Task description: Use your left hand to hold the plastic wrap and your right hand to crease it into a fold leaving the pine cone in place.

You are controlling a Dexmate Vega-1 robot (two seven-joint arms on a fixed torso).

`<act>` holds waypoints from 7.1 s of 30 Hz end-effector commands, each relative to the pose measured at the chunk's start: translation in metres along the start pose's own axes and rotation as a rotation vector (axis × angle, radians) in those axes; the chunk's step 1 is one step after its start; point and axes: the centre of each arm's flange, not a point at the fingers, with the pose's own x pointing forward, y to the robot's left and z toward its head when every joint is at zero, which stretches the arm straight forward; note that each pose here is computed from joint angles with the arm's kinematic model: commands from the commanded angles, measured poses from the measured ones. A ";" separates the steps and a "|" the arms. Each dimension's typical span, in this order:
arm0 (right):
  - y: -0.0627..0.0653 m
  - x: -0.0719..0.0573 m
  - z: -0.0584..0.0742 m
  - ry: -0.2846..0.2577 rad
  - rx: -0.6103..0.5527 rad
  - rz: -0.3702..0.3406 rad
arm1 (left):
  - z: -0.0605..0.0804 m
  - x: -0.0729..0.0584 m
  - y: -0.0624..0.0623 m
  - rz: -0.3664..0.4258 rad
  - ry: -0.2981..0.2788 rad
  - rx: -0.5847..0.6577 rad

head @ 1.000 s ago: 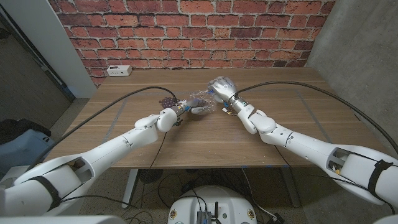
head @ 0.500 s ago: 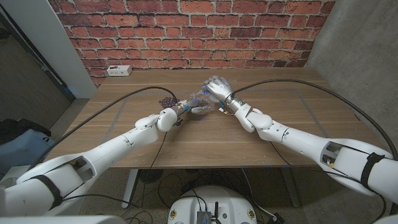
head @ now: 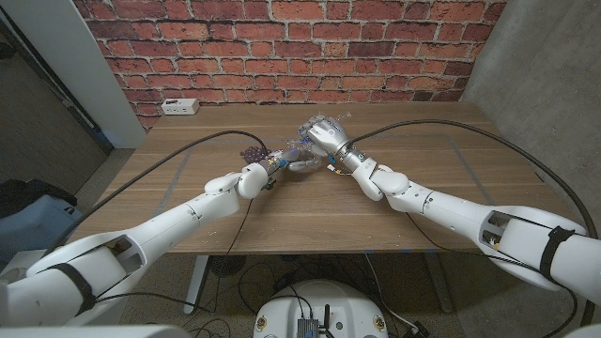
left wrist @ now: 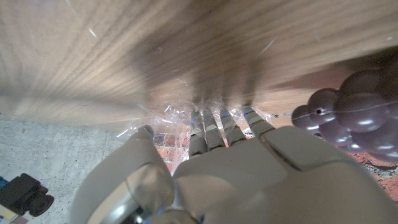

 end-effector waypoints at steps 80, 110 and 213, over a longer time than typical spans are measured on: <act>-0.007 0.016 0.011 -0.021 0.010 -0.018 | 0.014 -0.102 0.019 0.552 0.181 0.083; -0.030 -0.027 -0.010 0.061 -0.055 -0.048 | 0.046 -0.127 0.024 0.742 -0.132 -0.150; 0.046 0.004 0.115 -0.337 0.162 0.134 | 0.053 -0.152 0.046 1.041 -0.392 -0.369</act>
